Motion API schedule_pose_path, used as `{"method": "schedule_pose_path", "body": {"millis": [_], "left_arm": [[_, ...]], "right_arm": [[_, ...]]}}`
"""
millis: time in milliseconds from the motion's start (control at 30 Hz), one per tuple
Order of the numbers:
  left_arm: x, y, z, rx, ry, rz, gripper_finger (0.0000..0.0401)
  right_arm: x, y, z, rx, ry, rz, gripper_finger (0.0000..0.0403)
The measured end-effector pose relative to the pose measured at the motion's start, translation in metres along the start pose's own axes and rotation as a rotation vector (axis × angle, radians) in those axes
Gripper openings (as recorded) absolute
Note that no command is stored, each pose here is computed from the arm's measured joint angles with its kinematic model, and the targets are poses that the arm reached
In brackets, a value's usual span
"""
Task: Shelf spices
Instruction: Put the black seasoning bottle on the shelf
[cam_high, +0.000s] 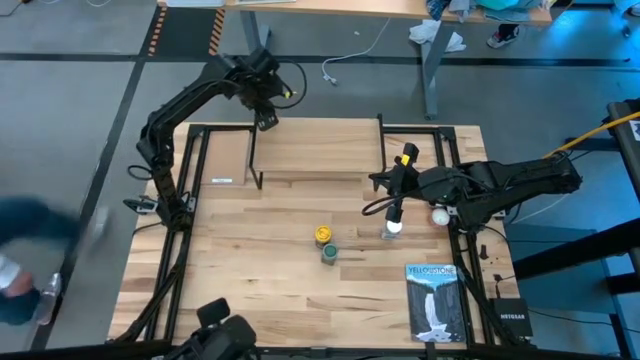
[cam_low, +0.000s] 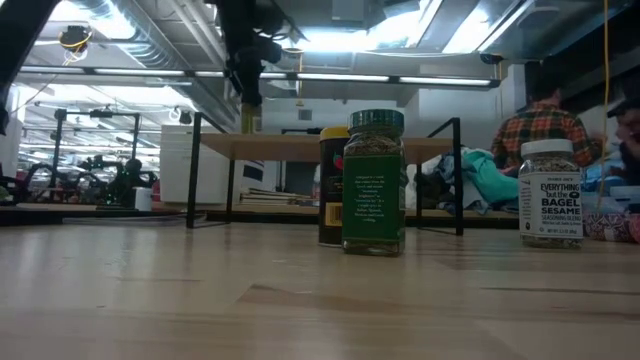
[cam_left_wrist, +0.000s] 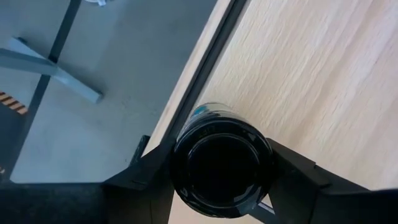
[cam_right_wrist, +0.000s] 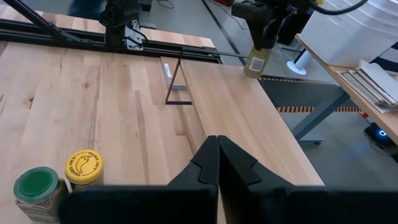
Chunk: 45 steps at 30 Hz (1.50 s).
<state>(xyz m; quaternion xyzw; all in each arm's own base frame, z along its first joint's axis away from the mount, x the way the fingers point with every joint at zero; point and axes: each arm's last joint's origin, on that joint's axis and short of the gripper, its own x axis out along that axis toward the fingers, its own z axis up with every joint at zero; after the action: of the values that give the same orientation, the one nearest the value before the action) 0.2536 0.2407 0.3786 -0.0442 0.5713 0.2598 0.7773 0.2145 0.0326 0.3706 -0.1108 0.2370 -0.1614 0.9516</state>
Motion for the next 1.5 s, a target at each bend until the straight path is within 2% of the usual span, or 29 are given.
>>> {"method": "schedule_pose_path", "body": {"millis": [900,1167,1500], "left_arm": [[-0.004,0.002,-0.004,-0.046,0.027,-0.063,0.0189],[0.012,-0.001,0.002,-0.043,0.058,-0.082,0.0189],[0.014,-0.003,0.004,-0.029,0.053,-0.081,0.0189]], "right_arm": [[0.000,0.000,0.000,-0.003,0.000,0.008,0.0001],[0.000,0.000,0.000,-0.003,0.000,0.008,0.0001],[0.000,0.000,0.000,-0.005,0.003,0.009,0.0001]]}}
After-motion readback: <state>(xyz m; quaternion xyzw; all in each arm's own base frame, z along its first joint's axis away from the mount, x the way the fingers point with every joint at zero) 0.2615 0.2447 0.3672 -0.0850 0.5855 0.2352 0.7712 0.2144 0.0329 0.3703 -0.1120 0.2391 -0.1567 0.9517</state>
